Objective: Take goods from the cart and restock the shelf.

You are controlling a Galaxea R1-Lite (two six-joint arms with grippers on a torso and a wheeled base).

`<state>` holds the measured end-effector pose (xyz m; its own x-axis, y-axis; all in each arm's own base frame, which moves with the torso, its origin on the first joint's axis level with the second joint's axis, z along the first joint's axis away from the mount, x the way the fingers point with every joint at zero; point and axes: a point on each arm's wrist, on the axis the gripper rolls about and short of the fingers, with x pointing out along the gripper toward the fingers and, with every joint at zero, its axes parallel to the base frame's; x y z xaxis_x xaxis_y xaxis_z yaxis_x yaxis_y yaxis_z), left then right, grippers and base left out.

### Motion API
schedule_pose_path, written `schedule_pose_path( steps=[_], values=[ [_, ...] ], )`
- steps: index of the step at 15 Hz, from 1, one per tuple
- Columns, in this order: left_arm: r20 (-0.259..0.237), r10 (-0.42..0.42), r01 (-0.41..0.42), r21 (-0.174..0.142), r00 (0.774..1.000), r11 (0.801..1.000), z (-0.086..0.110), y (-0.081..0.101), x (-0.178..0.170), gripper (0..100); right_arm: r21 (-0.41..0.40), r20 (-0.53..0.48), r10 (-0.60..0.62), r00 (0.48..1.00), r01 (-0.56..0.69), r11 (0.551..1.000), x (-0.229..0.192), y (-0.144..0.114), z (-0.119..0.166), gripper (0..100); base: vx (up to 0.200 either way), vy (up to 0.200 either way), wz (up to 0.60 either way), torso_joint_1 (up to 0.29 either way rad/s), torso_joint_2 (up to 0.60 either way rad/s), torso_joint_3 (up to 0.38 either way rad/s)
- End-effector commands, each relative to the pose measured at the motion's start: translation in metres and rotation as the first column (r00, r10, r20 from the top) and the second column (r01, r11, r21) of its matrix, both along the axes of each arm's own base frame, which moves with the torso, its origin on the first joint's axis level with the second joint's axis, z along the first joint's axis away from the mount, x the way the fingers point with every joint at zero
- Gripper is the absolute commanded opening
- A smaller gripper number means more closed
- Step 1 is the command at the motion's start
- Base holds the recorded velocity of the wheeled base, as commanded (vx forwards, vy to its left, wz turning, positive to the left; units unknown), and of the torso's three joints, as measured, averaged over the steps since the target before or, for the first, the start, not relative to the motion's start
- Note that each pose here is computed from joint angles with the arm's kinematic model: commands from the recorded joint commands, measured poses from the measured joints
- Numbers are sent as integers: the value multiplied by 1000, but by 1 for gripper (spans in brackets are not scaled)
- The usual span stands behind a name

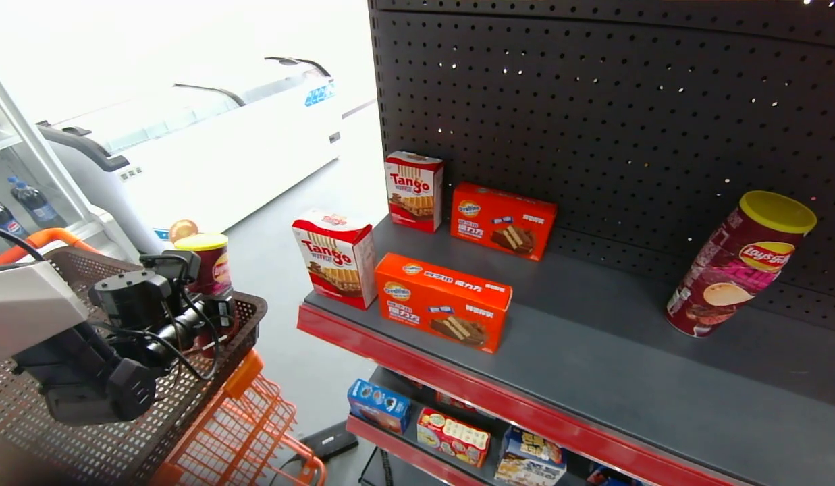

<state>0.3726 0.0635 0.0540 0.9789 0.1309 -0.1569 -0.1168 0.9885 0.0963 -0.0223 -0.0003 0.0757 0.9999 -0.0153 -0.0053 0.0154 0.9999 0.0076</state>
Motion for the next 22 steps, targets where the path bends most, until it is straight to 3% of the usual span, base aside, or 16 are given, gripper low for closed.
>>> schedule_pose_path(
  steps=[1, 3, 6, 10, 13, 14, 15, 17, 18, 20, 21, 22],
  values=[
    [24, -12, 12, 5, 1000, 1000, 6, -5, 1, 0, 0, -1, 0, 1000, 0, 1000, 0, 0, 0, 100, 0, 0, 0, 0, 0, 0],
    [69, -11, 10, 13, 998, 1000, 26, -7, -6, 0, 0, -1, 0, 1000, 0, 1000, 0, 0, 0, 100, 0, 0, 0, 0, 0, 0],
    [213, -25, 17, 38, 977, 999, 80, -9, -13, 0, 0, -1, 0, 1000, 0, 1000, 0, 0, 0, 100, 0, 0, 0, 0, 0, 0],
    [349, -106, 90, 60, 931, 994, 139, -39, -28, 0, 0, -1, 0, 1000, 0, 1000, 0, 0, 0, 100, 0, 0, 0, 0, 0, 0],
    [364, -155, 143, 61, 918, 988, 178, -58, -52, 0, 0, 1, 0, 1000, 0, 1000, 0, 0, 0, 100, 0, 0, 0, 0, 0, 0],
    [341, -209, 200, 63, 917, 978, 207, -66, -75, 0, 0, -1, 0, 1000, 0, 1000, 0, 0, 0, 100, 0, 0, 0, 0, 0, 0],
    [333, -299, 291, 75, 894, 954, 214, -72, -88, 0, 0, -2, 0, 1000, 0, 1000, 0, 0, 0, 100, 0, 0, 0, 0, 0, 0],
    [344, -401, 395, 93, 849, 914, 222, -78, -120, 0, 0, 1, 0, 1000, 0, 1000, 0, 0, 0, 100, 0, 0, 0, 0, 0, 0],
    [319, -445, 443, 85, 837, 893, 218, -87, -134, 0, 0, 1, 0, 1000, 0, 1000, 0, 0, 0, 100, 0, 0, 0, 0, 0, 0],
    [314, -482, 483, 81, 818, 872, 218, -95, -150, 0, 0, -2, 0, 1000, 0, 1000, 0, 0, 0, 100, 0, 0, 0, 0, 0, 0],
    [323, -508, 516, 68, 798, 854, 220, -100, -156, 0, 0, -1, 0, 1000, 0, 1000, 0, 0, 0, 100, 0, 0, 0, 0, 0, 0],
    [333, -551, 567, 57, 765, 822, 221, -104, -164, 0, 0, -1, 0, 1000, 0, 1000, 0, 0, 0, 100, 0, 0, 0, 0, 0, 0]
  ],
)
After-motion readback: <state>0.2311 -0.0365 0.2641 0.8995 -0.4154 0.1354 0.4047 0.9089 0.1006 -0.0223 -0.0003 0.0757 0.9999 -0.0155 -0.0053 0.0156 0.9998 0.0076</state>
